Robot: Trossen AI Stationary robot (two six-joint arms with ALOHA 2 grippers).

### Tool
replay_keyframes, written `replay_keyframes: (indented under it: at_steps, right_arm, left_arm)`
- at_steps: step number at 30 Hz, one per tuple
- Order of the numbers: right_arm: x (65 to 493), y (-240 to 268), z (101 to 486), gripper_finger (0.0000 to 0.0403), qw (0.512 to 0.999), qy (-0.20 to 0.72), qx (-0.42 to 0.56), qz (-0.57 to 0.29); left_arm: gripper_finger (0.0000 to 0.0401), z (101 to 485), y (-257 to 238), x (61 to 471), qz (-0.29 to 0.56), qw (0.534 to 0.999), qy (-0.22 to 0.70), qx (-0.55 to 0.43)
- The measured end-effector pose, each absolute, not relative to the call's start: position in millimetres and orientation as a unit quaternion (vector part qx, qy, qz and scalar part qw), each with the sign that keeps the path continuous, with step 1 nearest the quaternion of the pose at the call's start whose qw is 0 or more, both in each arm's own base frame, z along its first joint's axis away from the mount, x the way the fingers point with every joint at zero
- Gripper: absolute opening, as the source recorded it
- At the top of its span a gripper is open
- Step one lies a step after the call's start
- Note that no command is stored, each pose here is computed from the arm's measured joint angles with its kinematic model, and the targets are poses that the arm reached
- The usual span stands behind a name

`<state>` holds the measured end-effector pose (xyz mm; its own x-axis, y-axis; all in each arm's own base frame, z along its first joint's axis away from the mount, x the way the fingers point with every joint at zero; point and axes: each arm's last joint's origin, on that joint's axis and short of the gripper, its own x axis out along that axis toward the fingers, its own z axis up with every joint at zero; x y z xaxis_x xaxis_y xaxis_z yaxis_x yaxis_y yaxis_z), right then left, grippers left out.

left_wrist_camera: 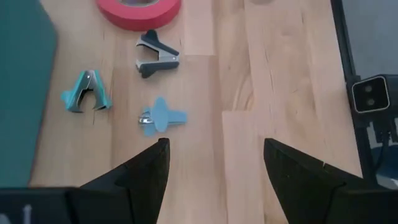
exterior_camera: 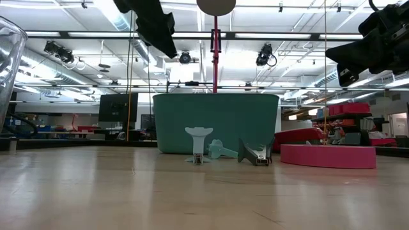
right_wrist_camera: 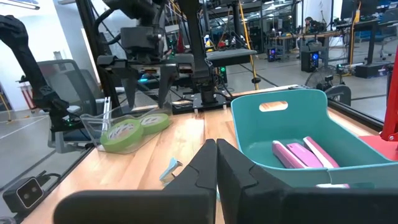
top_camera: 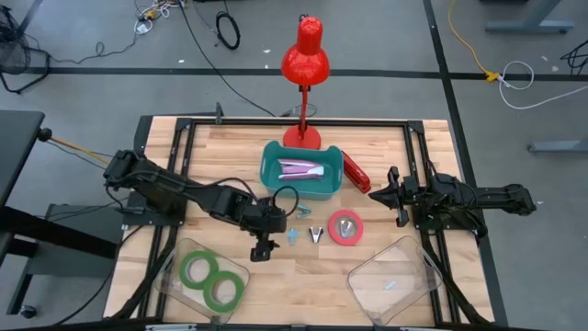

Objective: Pick and place Stapler, Stapler remover, tape
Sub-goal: Put the bottom light blue staple remover in the right transparent bin

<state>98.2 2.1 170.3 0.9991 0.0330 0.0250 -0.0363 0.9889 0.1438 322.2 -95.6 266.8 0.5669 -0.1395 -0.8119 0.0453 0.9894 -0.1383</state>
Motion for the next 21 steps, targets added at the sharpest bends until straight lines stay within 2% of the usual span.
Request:
replay_keyframes:
  at_steps: [14,21]
  right_arm:
    - [98.2,2.1,170.4,0.0006,0.997,-0.011,0.072,0.017]
    - [98.2,2.1,170.5,0.0006,0.997,-0.011,0.072,0.017]
  left_arm:
    - [0.0263,229.2,-96.5,316.7,-0.048,0.889,0.453,-0.045]
    - [0.0263,202.1,-94.8,312.9,-0.021,0.902,0.418,-0.106]
